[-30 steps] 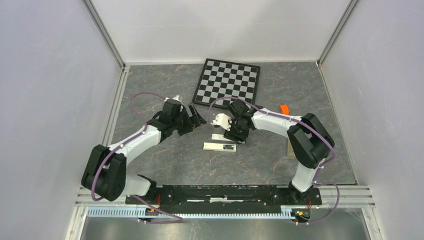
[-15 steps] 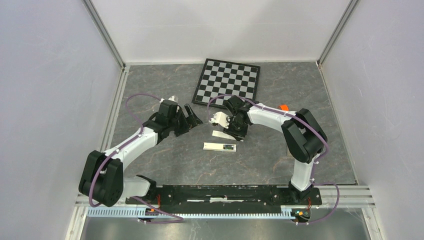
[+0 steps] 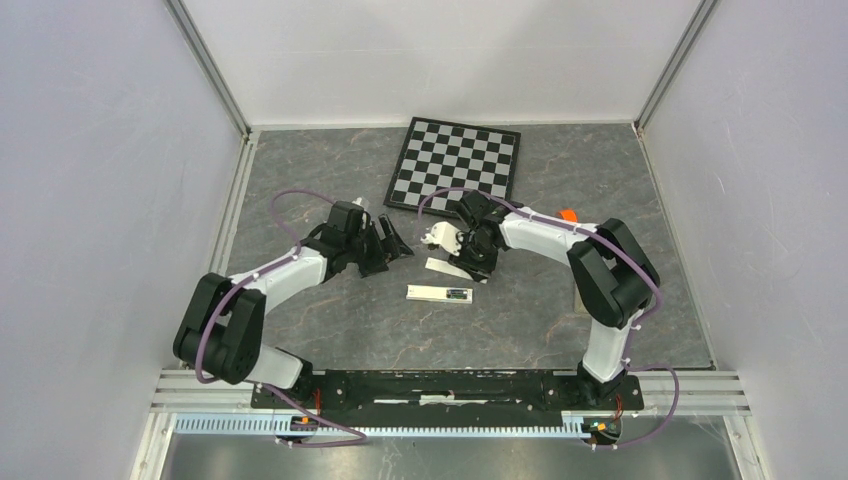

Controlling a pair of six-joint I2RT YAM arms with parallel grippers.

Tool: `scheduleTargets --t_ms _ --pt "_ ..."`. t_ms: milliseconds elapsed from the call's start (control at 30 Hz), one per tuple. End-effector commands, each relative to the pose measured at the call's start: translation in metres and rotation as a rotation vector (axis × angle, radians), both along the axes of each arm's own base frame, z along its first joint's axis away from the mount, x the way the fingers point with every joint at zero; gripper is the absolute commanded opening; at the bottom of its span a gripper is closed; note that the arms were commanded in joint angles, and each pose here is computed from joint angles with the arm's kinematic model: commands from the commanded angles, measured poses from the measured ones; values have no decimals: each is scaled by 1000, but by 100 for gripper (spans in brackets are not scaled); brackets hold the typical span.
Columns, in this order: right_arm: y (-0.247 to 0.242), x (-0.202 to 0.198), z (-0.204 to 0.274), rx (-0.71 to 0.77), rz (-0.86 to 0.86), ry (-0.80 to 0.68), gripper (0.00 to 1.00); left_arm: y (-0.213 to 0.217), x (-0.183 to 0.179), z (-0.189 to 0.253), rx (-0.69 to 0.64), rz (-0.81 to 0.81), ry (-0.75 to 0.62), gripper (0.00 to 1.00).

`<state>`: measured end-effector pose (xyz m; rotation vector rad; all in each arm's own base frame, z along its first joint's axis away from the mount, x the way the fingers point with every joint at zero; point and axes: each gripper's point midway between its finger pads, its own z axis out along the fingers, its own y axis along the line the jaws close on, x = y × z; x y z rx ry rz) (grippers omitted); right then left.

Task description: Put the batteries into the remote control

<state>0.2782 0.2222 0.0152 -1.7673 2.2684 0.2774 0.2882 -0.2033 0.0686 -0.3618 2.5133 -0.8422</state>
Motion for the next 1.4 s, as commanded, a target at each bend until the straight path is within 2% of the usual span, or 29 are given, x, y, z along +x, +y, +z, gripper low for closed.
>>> scheduleTargets --t_ms 0,433,967,1267,1367 --pt "5 0 13 71 -18 -19 28 -17 13 13 -58 -47 -47 85" --pt "15 5 30 217 -53 -23 31 -39 15 -13 -71 -112 28 78" --pt "41 4 29 379 -45 35 33 -56 19 -42 -104 -71 81 66" --pt "47 3 14 401 -49 76 35 -66 5 -50 -197 -79 147 47" --pt "46 1 10 402 -41 83 35 -67 4 -51 -213 -78 155 34"
